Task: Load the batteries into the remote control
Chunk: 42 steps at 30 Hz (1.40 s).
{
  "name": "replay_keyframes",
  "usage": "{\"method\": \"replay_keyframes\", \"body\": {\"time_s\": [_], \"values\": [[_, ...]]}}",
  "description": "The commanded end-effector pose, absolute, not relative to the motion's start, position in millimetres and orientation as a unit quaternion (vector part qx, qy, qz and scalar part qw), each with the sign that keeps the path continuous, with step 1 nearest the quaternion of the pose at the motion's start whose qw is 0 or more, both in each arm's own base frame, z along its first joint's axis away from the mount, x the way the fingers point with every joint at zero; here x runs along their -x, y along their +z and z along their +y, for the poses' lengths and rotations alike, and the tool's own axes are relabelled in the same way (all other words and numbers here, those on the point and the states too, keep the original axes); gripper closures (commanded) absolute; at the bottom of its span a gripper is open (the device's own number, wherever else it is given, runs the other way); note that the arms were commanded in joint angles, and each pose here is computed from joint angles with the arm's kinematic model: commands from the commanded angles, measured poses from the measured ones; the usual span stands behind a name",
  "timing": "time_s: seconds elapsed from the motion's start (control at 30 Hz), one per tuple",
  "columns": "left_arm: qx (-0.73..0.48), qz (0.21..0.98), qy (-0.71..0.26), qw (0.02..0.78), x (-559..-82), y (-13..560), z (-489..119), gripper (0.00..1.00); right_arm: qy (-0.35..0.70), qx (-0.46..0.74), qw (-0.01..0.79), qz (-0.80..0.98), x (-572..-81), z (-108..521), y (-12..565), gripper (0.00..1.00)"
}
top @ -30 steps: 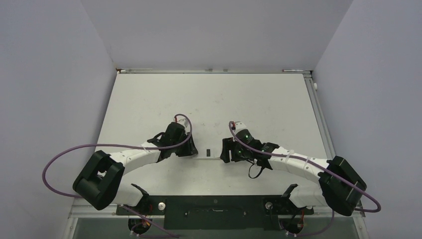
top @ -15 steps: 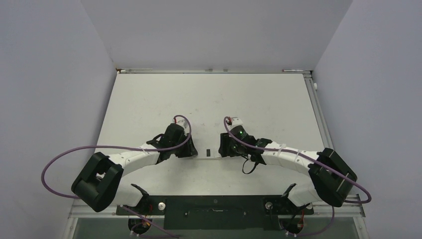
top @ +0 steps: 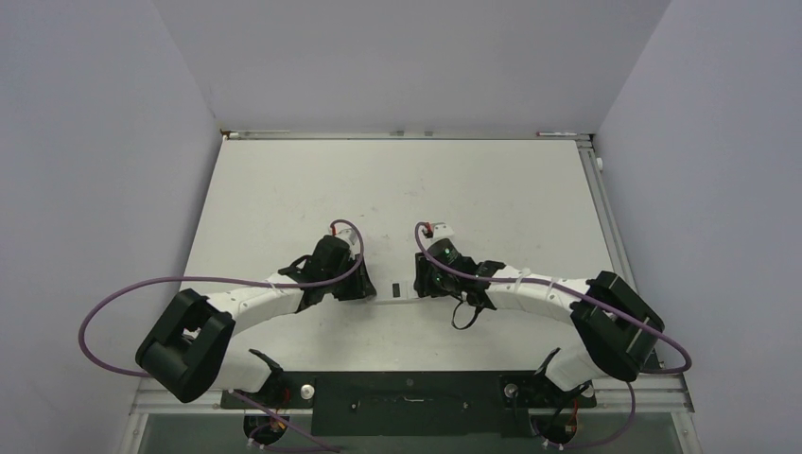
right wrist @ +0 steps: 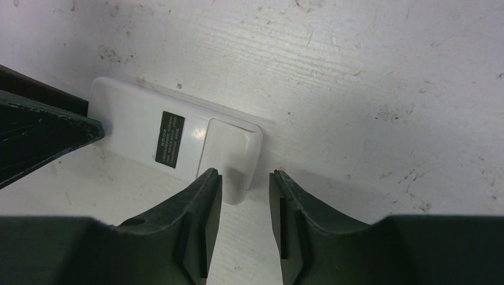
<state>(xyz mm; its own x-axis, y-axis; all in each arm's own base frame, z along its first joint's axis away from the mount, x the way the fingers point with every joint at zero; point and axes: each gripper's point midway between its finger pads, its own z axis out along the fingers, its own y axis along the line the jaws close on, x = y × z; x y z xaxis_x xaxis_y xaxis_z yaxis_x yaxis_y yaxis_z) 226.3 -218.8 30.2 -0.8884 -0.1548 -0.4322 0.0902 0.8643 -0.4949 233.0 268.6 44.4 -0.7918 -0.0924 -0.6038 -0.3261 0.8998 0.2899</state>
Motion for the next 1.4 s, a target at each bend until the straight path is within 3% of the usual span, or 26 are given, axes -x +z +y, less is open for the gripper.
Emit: {"method": "replay_keyframes", "body": {"time_s": [0.0,0.83,1.37], "values": [[0.007,0.925,-0.285,0.251,-229.6,41.0,-228.2,0.69,0.197,0.097,0.338,0.915,-252.0,279.6,59.3,0.65],[0.002,0.92,-0.295,0.256,-234.5,43.3,-234.3,0.69,0.205,0.105,0.318,0.92,-251.6,290.9,46.8,0.81],[0.0,0.92,-0.299,0.254,-235.3,43.7,-237.0,0.69,0.212,0.11,0.304,0.922,-242.7,296.2,37.1,0.83]]}}
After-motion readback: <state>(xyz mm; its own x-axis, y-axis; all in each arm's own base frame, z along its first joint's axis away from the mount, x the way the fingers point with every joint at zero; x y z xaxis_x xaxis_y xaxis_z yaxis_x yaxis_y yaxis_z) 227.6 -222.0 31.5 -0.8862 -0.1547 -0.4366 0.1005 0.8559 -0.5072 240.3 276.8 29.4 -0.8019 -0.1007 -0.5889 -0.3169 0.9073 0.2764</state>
